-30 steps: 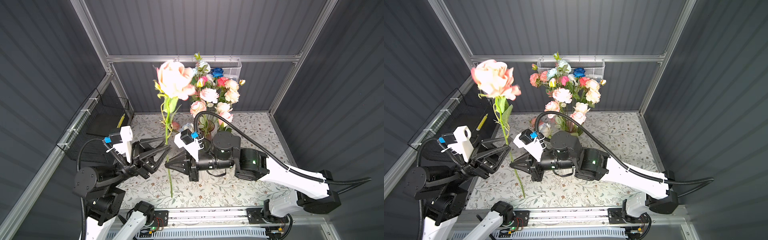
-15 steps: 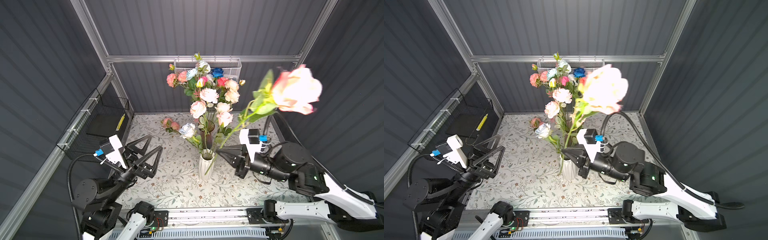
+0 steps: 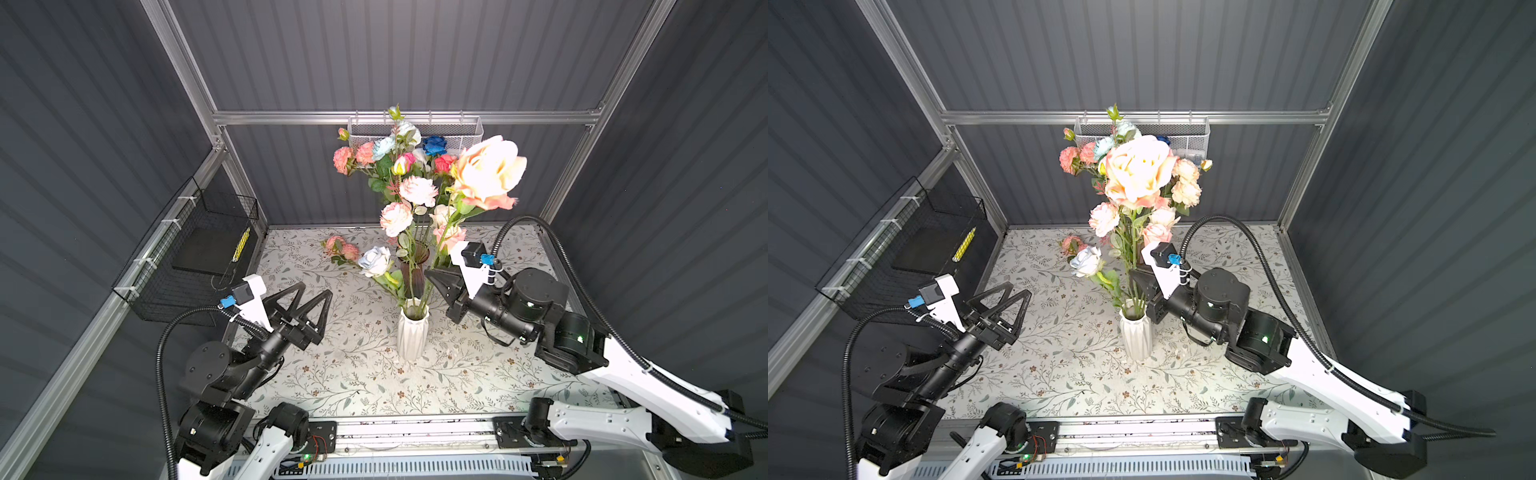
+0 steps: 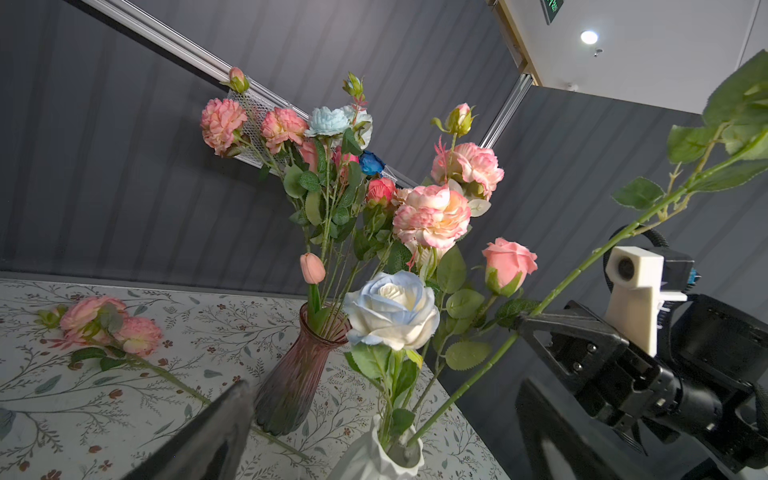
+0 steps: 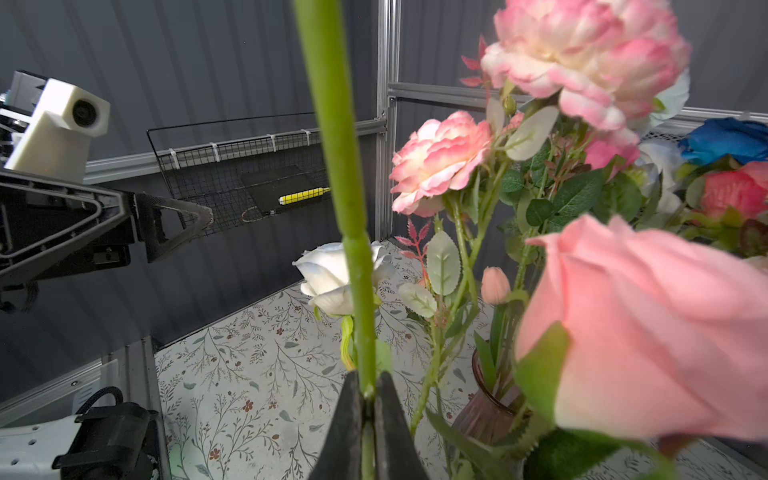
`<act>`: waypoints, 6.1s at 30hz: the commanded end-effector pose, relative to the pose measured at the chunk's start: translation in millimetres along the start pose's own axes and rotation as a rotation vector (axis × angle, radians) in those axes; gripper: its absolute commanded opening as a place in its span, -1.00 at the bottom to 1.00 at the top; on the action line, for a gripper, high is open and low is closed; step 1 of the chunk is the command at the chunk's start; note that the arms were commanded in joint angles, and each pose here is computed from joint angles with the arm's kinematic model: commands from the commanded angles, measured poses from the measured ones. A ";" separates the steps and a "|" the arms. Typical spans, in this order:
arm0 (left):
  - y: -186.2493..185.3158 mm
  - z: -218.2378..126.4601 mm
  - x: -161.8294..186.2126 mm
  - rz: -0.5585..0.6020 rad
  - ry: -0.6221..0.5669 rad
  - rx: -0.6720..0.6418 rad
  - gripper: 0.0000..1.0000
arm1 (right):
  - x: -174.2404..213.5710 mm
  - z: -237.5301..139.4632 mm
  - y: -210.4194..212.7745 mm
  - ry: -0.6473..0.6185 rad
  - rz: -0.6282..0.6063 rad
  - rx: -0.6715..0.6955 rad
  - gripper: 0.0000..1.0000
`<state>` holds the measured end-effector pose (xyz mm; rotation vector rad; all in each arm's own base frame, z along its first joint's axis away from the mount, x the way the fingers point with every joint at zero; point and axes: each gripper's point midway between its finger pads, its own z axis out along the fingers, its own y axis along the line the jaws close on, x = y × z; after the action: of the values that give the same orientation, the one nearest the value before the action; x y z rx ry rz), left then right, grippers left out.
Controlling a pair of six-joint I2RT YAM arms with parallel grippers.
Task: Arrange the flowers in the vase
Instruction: 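Lower the pink rose stem into the white vase with the right gripper, then open the right gripper and withdraw while left reaches to the table, then grasp another pink rose stem on the table with the left gripper, then lift the pink rose high with the left gripper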
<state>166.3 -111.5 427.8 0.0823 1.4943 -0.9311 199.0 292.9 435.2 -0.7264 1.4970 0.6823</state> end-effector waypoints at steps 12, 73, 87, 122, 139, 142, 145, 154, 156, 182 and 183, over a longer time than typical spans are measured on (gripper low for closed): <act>26.0 8.3 11.8 -0.005 0.045 -0.122 0.99 | 34.3 3.7 -0.1 0.097 0.149 -0.011 0.32; 291.5 284.3 326.1 -0.484 0.575 -0.609 -0.02 | 38.5 -172.9 -18.1 -0.168 0.334 -0.074 0.53; 321.1 137.1 299.2 -0.305 0.743 -0.920 -0.07 | 45.0 -176.3 -21.1 -0.156 0.333 -0.057 0.53; 393.3 135.1 279.4 0.080 0.964 -1.180 -0.44 | 37.1 -182.0 -17.4 -0.167 0.354 -0.087 0.52; 357.5 144.3 234.3 -0.007 0.805 -1.080 -1.00 | 36.3 -184.5 -20.7 -0.175 0.356 -0.070 0.54; 328.9 142.1 202.9 -0.039 0.703 -1.022 -1.00 | 34.3 -187.6 -23.6 -0.188 0.357 -0.058 0.55; 291.8 134.8 169.9 -0.077 0.591 -0.939 -1.00 | 31.7 -192.0 -27.2 -0.206 0.355 -0.043 0.56; 155.9 99.2 82.0 -0.026 0.302 -0.643 -1.00 | 24.5 -191.8 -27.8 -0.219 0.337 -0.039 0.57; 130.4 87.6 60.8 -0.043 0.241 -0.559 -1.00 | 21.9 -189.6 -25.9 -0.216 0.336 -0.048 0.57; -88.4 72.4 -112.8 0.050 -0.309 0.439 -1.00 | -10.1 -157.5 -14.9 -0.205 0.319 -0.085 0.58; -89.7 74.7 -114.4 0.049 -0.314 0.450 -1.00 | -11.0 -157.3 -15.6 -0.207 0.318 -0.080 0.58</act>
<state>221.4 -161.5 542.1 0.2154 1.1492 -1.1073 115.8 166.1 436.5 -0.4771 1.4638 1.0263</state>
